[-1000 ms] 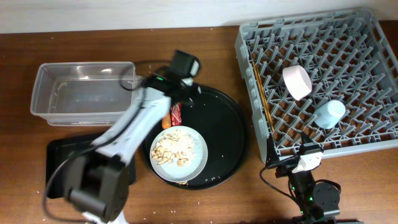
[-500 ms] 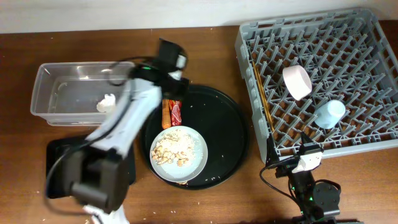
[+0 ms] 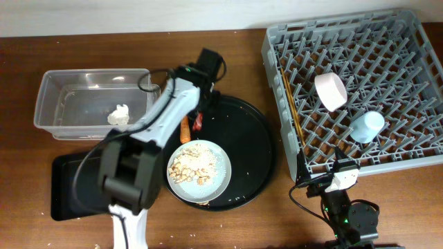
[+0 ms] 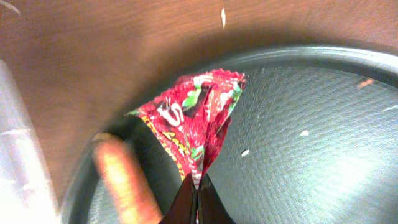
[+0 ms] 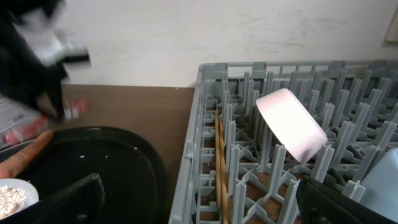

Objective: Sort waste into correct bins and load items into the dishwasher rack
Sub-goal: 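Grasp the red snack wrapper with the left gripper and drop it in the container, then grasp the carrot with the left gripper and place it on the black board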

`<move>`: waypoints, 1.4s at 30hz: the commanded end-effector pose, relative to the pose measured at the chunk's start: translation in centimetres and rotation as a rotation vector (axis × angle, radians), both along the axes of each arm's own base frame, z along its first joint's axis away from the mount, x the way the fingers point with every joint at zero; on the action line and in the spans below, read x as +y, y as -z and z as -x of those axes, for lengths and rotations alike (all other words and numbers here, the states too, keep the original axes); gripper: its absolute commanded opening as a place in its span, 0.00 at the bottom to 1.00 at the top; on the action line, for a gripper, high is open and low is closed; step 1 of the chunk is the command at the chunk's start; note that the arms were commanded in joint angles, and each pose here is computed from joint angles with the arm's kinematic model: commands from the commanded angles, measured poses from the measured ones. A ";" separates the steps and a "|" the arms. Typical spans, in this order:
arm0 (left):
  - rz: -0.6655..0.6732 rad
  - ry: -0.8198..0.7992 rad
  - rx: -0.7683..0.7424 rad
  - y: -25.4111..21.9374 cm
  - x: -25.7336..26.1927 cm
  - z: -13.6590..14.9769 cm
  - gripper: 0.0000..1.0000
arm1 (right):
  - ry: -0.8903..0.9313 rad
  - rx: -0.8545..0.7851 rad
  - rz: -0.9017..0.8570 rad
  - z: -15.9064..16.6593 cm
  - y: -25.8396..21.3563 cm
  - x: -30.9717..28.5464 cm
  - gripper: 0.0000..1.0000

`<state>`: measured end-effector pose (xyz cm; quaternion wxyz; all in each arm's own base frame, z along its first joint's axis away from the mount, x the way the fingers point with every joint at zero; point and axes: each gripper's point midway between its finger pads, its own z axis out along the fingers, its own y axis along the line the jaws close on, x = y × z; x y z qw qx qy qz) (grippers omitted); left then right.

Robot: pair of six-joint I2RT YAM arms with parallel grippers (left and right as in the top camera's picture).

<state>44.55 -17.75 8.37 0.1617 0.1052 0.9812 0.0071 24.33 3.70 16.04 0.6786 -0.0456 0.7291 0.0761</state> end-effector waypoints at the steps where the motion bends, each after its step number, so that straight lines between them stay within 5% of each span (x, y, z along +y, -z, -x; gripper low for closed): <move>1: 0.004 -0.158 -0.191 -11.3 7.4 -0.6 0.00 | -0.002 0.000 0.002 0.0 0.2 0.0 0.98; 4: -0.075 -0.438 -0.139 -10.8 20.4 0.1 0.00 | -0.002 0.001 0.003 0.0 0.2 0.0 0.98; 7: -0.110 -0.498 -0.029 -6.6 24.4 0.8 0.04 | -0.002 0.000 0.002 0.0 0.2 0.0 0.98; 9: -0.110 -0.503 -0.018 -5.7 24.8 0.5 0.62 | -0.002 0.000 0.002 0.0 0.2 0.0 0.98; 10: -0.064 -0.487 -0.031 -6.6 23.9 0.1 0.64 | -0.002 0.001 0.003 0.0 0.2 0.0 0.98; 12: 0.080 -0.407 0.013 -7.2 19.8 0.6 0.64 | -0.002 0.000 0.002 0.0 0.2 0.0 0.98; 14: 0.083 -0.328 0.076 -6.4 16.2 1.7 0.61 | -0.002 0.000 0.002 0.0 0.2 0.0 0.98; 17: 0.046 -0.215 0.225 0.7 8.4 5.6 0.54 | -0.002 0.000 0.002 0.0 0.2 0.0 0.98; 24: -0.010 -0.124 0.162 8.5 5.2 7.5 0.40 | -0.002 0.000 0.002 0.0 0.2 0.0 0.98; 29: -0.036 -0.139 0.110 8.0 5.8 6.1 0.32 | -0.002 0.001 0.003 0.0 0.2 0.0 0.98; 33: -0.010 -0.195 0.058 -1.2 7.3 3.5 0.31 | -0.002 0.001 0.003 0.0 0.2 0.0 0.98; 36: -0.031 -0.237 0.115 -6.0 9.0 7.7 0.31 | -0.002 0.000 0.002 0.0 0.2 0.0 0.98; 39: -0.185 -0.418 0.256 -6.9 12.7 13.6 0.26 | -0.002 0.000 0.002 0.0 0.2 0.0 0.98; 42: -0.193 -0.534 0.301 -5.8 15.5 18.1 0.23 | -0.002 0.000 0.002 0.0 0.2 0.0 0.98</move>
